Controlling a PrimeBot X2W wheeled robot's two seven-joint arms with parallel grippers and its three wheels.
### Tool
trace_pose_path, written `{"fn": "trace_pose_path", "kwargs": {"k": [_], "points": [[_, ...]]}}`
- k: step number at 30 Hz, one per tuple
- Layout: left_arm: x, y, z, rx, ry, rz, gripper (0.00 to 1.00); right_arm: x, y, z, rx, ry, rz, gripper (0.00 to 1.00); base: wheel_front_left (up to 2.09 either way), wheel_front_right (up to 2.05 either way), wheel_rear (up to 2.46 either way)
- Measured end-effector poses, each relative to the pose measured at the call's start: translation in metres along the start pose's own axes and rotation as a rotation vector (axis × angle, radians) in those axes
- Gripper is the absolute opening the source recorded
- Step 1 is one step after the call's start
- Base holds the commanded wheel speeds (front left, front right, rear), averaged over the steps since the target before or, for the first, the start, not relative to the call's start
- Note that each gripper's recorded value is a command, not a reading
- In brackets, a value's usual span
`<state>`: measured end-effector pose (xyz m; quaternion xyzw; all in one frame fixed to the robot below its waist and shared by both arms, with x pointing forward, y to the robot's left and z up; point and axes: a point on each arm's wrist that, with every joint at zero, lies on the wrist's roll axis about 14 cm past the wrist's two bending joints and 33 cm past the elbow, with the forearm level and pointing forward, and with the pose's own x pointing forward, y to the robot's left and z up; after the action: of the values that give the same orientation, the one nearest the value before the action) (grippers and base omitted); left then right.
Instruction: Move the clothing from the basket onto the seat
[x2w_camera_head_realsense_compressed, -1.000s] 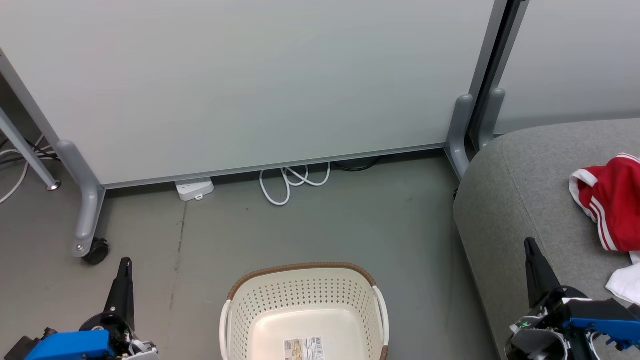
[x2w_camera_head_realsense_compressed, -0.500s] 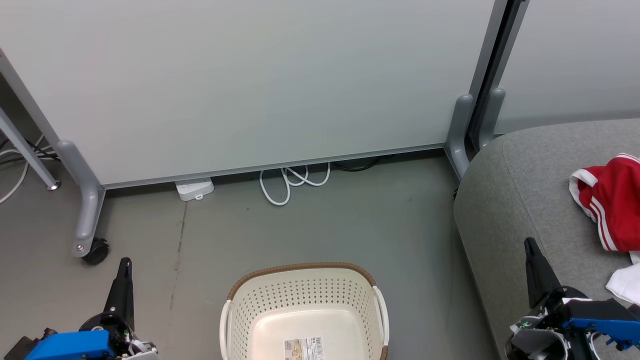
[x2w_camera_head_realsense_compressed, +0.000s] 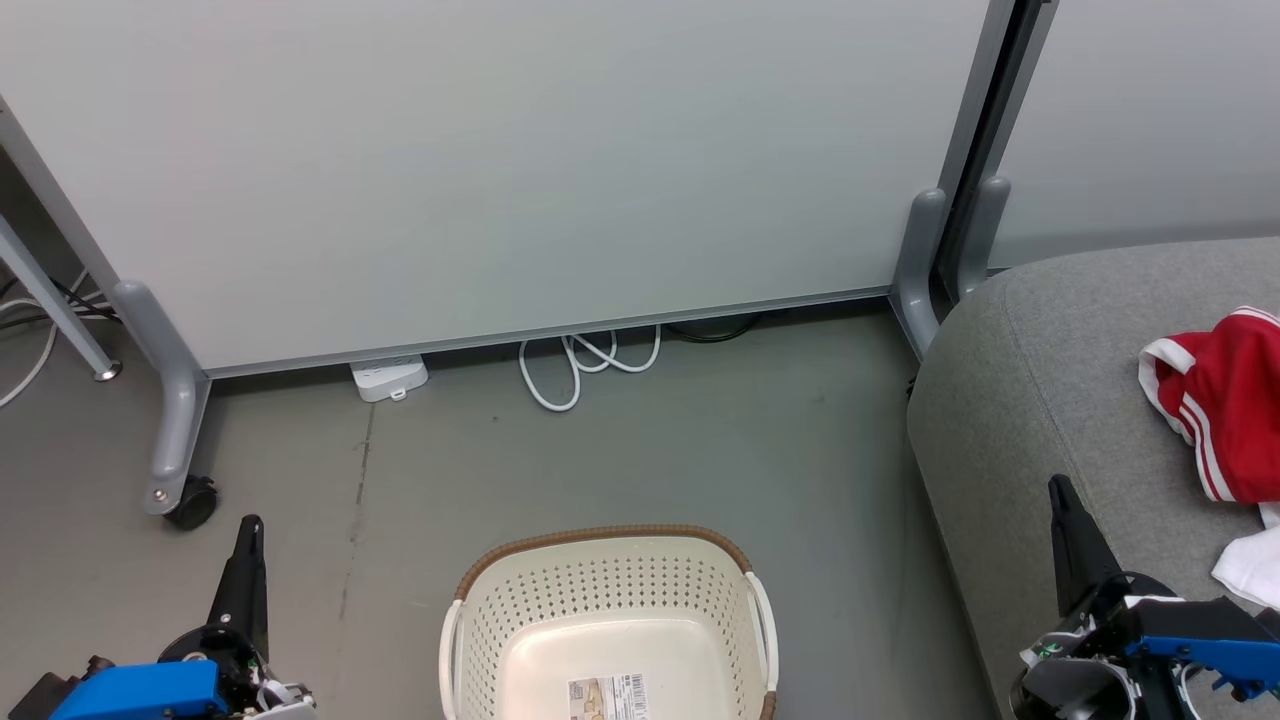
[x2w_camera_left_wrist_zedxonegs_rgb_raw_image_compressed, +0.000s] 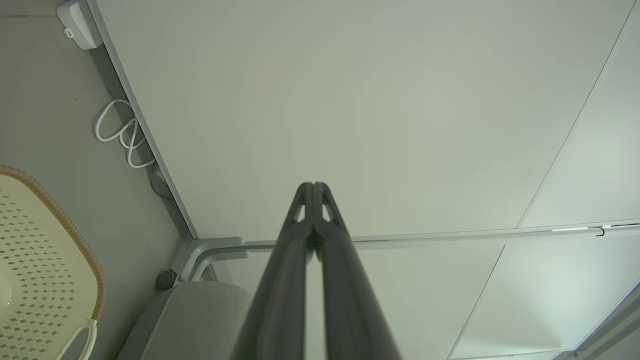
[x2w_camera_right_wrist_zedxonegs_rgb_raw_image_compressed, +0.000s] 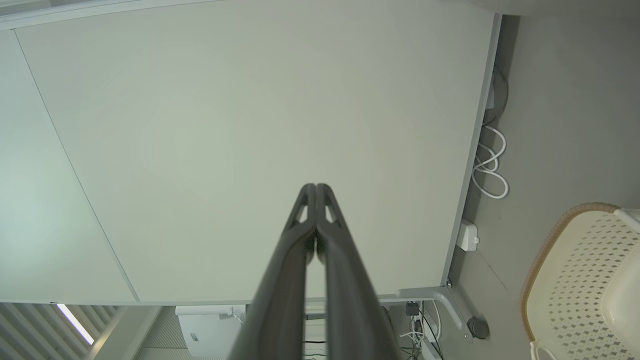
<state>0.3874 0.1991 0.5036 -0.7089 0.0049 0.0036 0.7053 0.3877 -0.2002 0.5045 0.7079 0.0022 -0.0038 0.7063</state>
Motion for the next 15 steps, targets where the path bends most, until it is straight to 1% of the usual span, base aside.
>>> {"fn": "trace_pose_path", "kwargs": {"k": [15], "points": [[0.0,0.0,0.0001,-0.001,0.0,0.0,0.0,0.0,0.0,0.0,0.0,0.0,0.0,0.0,0.0,0.0,0.0]]}}
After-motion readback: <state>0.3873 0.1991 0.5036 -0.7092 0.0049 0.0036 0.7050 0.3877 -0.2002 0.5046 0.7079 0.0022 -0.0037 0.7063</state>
